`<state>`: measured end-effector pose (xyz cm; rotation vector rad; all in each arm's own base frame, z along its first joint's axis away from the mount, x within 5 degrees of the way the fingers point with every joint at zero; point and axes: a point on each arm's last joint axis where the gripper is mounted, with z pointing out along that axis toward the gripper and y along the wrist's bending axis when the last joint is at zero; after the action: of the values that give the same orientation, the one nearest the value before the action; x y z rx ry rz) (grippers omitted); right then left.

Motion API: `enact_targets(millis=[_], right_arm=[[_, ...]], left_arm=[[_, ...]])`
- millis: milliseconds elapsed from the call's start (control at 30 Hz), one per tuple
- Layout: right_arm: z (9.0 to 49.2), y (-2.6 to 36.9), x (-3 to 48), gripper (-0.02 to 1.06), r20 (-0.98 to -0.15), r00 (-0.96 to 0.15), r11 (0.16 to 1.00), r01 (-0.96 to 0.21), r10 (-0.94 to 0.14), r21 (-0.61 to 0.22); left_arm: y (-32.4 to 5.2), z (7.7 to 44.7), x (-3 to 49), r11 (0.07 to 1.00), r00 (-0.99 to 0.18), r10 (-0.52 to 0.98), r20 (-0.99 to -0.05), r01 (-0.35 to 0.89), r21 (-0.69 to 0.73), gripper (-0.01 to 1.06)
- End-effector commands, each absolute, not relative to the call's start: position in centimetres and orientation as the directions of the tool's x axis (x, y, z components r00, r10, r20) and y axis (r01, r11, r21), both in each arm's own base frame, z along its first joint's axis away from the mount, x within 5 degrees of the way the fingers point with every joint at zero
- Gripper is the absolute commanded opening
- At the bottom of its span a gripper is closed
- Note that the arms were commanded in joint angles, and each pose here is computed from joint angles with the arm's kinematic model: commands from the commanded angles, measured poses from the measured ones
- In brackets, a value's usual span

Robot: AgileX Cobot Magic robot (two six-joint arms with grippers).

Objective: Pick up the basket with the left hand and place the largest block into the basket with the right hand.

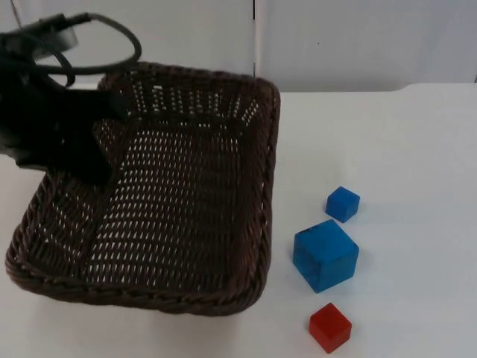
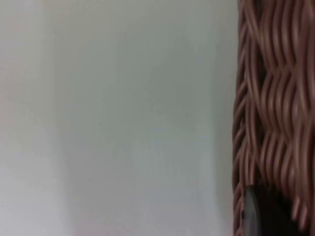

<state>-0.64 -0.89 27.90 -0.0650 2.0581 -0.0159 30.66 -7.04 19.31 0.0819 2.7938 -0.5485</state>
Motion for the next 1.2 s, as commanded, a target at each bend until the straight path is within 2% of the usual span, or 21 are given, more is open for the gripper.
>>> enact_targets(millis=[0,833,1167], right_arm=[[27.9,-0.9,-0.6,1.05,-0.888,-0.457,0.999,-0.033,-0.049,-0.039],[28.9,-0.4,-0.5,1.05,-0.907,-0.42,0.997,-0.071,-0.025,0.005],[30.4,0.4,4.5,1.05,-0.898,-0.44,0.996,-0.09,-0.018,0.025]], left_arm=[[-7.1,20.5,30.3,0.918,-0.954,-0.04,-0.298,0.083,-0.388,0.0],[-7.4,21.3,29.9,0.899,-0.957,-0.106,-0.271,0.024,-0.438,0.0],[-7.4,21.3,29.8,0.896,-0.959,-0.107,-0.261,0.021,-0.444,0.0]])
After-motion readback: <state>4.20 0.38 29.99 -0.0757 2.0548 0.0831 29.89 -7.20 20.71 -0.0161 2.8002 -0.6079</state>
